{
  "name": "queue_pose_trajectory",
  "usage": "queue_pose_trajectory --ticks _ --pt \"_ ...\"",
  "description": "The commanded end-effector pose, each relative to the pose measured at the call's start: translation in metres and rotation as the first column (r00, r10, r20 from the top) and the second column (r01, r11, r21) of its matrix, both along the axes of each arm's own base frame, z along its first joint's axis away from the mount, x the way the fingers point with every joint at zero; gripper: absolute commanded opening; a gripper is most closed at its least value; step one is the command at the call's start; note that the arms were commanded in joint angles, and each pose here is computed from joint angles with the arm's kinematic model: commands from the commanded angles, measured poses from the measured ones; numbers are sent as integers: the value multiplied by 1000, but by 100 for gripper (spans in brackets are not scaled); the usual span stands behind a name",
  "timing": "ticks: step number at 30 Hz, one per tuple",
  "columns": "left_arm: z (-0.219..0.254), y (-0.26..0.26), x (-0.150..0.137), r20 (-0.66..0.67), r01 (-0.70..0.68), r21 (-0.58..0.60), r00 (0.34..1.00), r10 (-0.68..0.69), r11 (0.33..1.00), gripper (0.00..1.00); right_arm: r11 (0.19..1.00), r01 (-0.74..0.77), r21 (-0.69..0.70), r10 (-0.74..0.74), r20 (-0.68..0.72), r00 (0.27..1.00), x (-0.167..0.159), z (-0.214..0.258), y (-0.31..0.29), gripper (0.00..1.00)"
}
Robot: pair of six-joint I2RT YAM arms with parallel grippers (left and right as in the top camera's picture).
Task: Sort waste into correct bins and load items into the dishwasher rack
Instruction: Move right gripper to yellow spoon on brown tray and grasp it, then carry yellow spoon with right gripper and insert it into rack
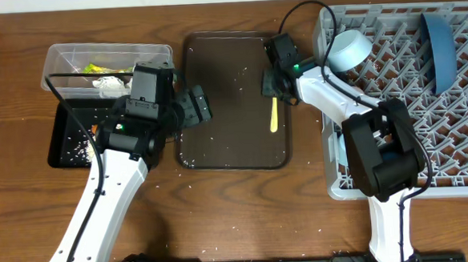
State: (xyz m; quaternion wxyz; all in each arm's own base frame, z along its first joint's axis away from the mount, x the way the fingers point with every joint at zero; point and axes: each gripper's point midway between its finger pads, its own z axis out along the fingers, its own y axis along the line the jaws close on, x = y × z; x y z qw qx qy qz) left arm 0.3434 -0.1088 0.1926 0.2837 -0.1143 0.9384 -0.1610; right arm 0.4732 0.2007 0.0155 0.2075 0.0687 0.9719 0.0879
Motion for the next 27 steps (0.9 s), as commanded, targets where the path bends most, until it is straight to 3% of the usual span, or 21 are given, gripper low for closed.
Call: queue_pose_trajectory --ticks 1,3,14,17,22,27 --pt "8 -1 3 22 7 -1 1000 -7 1000 93 999 -2 -43 0 -40 999 -7 -18 -8 8" --pt "8 -1 3 22 7 -1 1000 -7 1000 93 999 -4 -42 2 -40 999 -7 -18 -7 1" --pt "8 -1 3 22 7 -1 1000 -7 1000 93 998 -52 -18 51 -47 998 -10 -18 0 1" --pt "8 -1 3 22 7 -1 1000 -7 1000 93 989 -139 54 141 -31 990 -9 -2 18 1" --pt "8 -1 3 22 7 -1 1000 -7 1000 93 908 -376 185 360 113 926 -10 94 51 1" --pt "8 -1 3 22 7 -1 1000 -7 1000 93 893 -443 86 417 219 882 -30 205 12 1"
